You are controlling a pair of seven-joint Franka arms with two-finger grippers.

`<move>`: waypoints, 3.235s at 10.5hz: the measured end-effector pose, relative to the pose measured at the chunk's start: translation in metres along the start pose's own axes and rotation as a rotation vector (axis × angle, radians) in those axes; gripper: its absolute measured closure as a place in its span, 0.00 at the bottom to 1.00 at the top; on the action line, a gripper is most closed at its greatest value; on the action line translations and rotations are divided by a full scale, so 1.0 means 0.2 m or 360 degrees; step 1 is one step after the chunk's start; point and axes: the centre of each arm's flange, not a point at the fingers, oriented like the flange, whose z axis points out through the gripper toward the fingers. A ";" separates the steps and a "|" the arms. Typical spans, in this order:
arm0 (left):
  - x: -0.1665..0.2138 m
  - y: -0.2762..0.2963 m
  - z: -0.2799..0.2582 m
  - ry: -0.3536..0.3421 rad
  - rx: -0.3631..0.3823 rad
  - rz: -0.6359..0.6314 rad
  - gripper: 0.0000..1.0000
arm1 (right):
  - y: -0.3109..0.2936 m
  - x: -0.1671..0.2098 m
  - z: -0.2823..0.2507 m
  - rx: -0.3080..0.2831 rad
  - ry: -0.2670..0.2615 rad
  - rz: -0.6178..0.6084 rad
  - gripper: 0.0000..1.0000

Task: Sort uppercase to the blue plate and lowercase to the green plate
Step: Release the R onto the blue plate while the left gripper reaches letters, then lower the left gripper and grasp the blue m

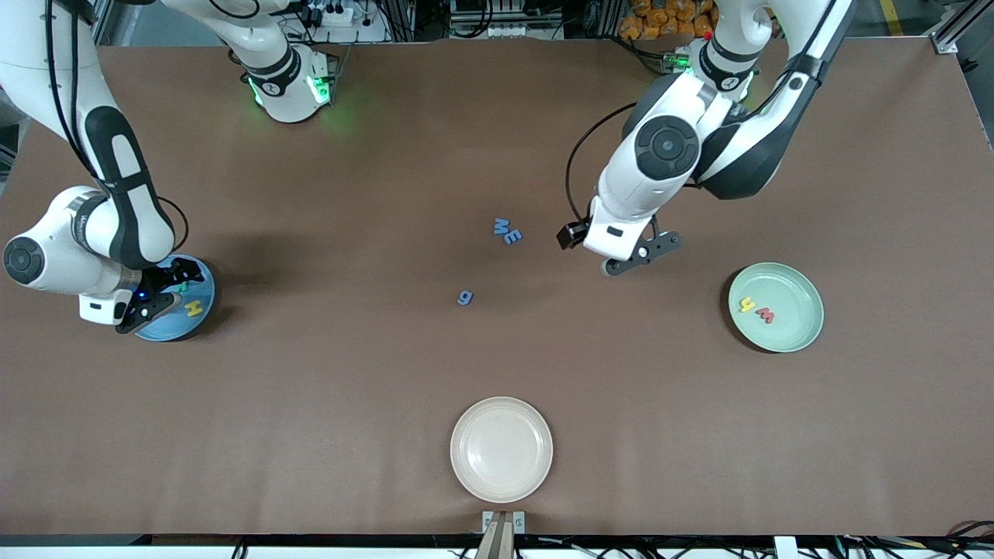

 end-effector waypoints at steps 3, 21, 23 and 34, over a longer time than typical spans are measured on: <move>-0.10 0.13 0.17 -0.0013 -0.0005 -0.0120 0.00 | -0.06 0.12 -0.14 0.0035 0.0000 0.0138 0.11; -0.60 0.30 1.18 0.0204 0.0019 0.0078 0.00 | -0.70 0.81 -0.51 0.0137 0.0039 0.0378 0.11; -0.60 0.30 1.25 0.0218 0.0050 0.0084 0.00 | -0.70 0.81 -0.52 0.0137 0.0041 0.0379 0.11; -0.59 0.38 1.27 0.0258 0.0018 0.0016 0.19 | -0.72 0.81 -0.51 0.0149 0.0018 0.0371 0.04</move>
